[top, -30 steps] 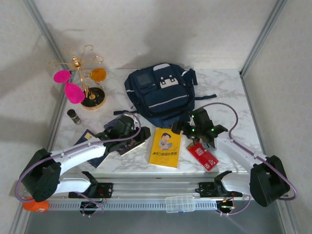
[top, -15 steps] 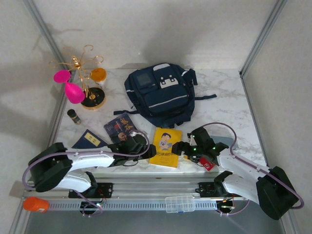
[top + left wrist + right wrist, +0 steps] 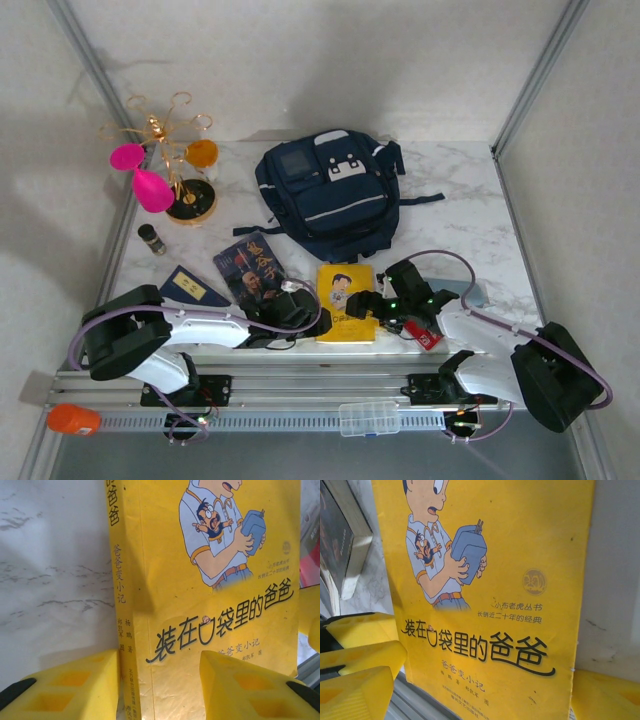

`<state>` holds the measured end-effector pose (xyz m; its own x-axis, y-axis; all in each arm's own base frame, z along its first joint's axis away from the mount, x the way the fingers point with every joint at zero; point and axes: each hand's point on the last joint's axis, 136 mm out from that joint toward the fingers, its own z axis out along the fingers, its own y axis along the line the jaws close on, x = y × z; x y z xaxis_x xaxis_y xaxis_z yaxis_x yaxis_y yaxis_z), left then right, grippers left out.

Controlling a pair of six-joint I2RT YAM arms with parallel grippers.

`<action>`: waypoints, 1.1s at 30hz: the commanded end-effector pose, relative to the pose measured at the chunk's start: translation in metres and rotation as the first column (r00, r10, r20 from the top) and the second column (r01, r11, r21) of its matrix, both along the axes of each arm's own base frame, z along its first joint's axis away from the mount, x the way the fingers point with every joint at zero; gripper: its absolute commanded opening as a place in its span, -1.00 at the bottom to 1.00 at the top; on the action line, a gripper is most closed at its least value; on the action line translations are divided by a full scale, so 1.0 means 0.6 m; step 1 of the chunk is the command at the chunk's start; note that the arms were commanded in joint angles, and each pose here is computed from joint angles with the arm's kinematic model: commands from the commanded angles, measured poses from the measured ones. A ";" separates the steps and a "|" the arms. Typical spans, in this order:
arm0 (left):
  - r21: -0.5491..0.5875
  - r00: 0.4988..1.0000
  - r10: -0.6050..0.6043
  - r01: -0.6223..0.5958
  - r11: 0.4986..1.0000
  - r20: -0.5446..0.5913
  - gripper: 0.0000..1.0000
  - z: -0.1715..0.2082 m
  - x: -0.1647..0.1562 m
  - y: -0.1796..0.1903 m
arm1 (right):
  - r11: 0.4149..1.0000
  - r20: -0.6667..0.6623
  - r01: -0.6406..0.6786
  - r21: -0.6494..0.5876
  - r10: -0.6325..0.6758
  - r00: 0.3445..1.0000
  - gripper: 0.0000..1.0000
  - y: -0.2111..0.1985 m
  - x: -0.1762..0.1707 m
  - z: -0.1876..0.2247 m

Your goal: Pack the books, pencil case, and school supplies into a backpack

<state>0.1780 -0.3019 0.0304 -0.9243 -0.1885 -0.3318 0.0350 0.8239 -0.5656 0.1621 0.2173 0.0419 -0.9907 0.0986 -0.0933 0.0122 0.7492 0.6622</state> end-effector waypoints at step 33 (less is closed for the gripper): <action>0.056 0.997 0.078 -0.079 0.995 0.021 -0.19 -0.016 0.012 0.018 | 0.995 0.106 -0.094 0.029 0.091 0.990 -0.76 0.012 0.004 0.060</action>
